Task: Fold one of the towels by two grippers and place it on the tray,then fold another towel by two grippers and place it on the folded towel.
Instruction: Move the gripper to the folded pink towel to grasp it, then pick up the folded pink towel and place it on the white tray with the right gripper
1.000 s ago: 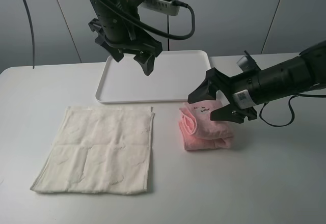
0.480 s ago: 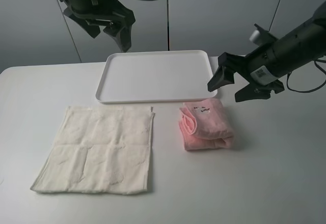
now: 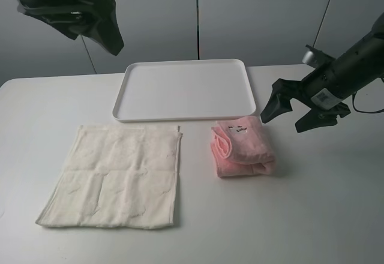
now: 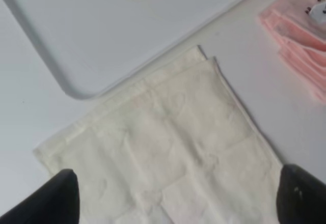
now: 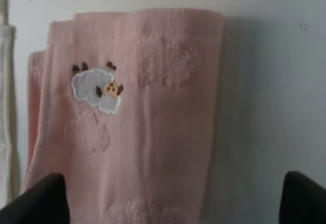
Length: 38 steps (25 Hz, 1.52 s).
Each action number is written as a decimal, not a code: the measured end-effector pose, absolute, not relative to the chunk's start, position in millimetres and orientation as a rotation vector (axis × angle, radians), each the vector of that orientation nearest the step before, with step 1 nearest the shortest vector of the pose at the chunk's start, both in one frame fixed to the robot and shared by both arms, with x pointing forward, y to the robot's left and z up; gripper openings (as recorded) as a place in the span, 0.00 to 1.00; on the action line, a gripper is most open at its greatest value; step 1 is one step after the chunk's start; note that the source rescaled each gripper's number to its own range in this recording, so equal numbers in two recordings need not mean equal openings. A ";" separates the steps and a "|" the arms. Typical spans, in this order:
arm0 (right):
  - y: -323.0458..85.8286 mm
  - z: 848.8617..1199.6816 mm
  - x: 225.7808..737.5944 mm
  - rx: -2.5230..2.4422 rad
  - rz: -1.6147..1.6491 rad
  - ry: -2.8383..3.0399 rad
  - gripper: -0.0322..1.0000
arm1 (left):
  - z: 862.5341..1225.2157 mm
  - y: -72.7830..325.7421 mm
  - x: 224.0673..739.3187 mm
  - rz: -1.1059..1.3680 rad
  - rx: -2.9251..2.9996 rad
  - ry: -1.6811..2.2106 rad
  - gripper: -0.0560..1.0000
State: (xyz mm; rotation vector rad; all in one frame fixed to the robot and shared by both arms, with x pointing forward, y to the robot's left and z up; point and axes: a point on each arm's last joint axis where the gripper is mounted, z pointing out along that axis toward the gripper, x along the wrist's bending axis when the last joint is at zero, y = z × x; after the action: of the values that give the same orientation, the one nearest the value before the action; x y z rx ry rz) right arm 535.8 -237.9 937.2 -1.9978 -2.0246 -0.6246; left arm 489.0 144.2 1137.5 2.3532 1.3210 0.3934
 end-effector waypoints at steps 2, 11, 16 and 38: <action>-237.6 934.8 537.7 -2.002 -0.629 -2.017 0.90 | 1140.7 153.7 474.4 0.401 2.324 1.326 0.99; -218.4 891.7 544.4 -1.945 -0.501 -2.004 0.90 | 1121.5 172.7 457.3 0.464 2.353 1.383 0.99; -214.8 884.3 548.7 -1.964 -0.508 -1.976 0.87 | 1108.5 186.7 467.3 0.480 2.344 1.493 0.99; -199.5 867.4 549.3 -1.858 -0.557 -2.021 0.17 | 1105.8 221.8 485.5 0.418 2.274 1.569 0.99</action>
State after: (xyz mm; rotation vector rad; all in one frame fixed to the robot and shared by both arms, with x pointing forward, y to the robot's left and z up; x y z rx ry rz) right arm 549.3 -199.5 867.4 -1.8582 -2.0211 -0.5568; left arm 485.5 221.8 1105.8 2.2736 1.5687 0.4177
